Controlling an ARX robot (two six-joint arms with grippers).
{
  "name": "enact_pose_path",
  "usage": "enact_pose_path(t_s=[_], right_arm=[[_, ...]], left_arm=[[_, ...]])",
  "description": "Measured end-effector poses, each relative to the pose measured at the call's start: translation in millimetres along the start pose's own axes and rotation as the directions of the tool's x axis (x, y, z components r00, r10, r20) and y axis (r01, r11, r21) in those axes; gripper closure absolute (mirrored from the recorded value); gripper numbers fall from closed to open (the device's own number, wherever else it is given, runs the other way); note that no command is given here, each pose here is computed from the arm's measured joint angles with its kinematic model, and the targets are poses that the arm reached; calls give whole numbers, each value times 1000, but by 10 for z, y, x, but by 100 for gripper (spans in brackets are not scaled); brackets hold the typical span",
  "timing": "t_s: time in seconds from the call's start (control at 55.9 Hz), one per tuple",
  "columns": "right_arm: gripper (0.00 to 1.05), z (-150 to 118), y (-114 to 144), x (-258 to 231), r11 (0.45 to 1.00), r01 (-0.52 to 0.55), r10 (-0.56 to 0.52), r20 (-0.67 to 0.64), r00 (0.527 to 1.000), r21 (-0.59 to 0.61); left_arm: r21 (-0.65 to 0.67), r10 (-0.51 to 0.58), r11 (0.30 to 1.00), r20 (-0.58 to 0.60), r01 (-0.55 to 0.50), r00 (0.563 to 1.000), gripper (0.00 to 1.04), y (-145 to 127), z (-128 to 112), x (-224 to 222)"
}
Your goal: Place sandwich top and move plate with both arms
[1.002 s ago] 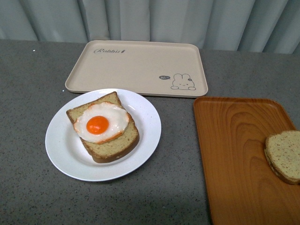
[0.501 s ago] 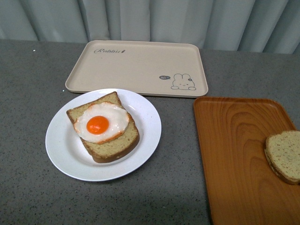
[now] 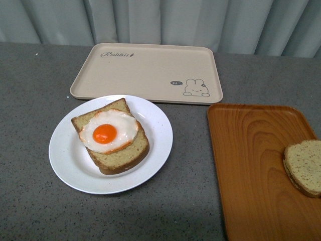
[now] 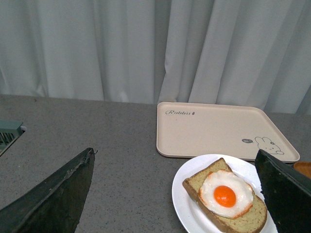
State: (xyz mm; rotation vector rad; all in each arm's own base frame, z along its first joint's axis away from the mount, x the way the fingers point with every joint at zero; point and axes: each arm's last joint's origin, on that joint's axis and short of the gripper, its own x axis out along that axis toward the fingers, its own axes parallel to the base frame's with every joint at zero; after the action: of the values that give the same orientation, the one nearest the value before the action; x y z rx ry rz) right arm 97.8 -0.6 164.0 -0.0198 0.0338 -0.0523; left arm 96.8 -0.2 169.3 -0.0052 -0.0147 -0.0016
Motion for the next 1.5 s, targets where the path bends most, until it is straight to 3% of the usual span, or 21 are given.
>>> enact_pose_path(t_s=[0.143, 0.394, 0.483, 0.608, 1.056, 1.288, 1.503], right_arm=[[9, -21, -121, 109, 987, 158, -160, -175, 972, -23], [9, 139, -498, 628, 974, 224, -205, -293, 934, 31], [9, 2, -668, 877, 977, 195, -132, -463, 876, 90], [9, -221, -833, 1123, 971, 169, -32, -605, 796, 170], [9, -717, -1090, 1738, 922, 83, 256, -757, 601, 378], [9, -932, -1129, 1875, 900, 106, 298, -774, 558, 423], [9, -1057, -1012, 1936, 898, 90, 323, -783, 532, 431]], left_arm=[[0, 0, 1000, 0, 0, 1000, 6, 0, 0, 0], [0, 0, 1000, 0, 0, 1000, 6, 0, 0, 0], [0, 0, 1000, 0, 0, 1000, 6, 0, 0, 0], [0, 0, 1000, 0, 0, 1000, 6, 0, 0, 0], [0, 0, 1000, 0, 0, 1000, 6, 0, 0, 0], [0, 0, 1000, 0, 0, 1000, 6, 0, 0, 0], [0, 0, 1000, 0, 0, 1000, 6, 0, 0, 0]])
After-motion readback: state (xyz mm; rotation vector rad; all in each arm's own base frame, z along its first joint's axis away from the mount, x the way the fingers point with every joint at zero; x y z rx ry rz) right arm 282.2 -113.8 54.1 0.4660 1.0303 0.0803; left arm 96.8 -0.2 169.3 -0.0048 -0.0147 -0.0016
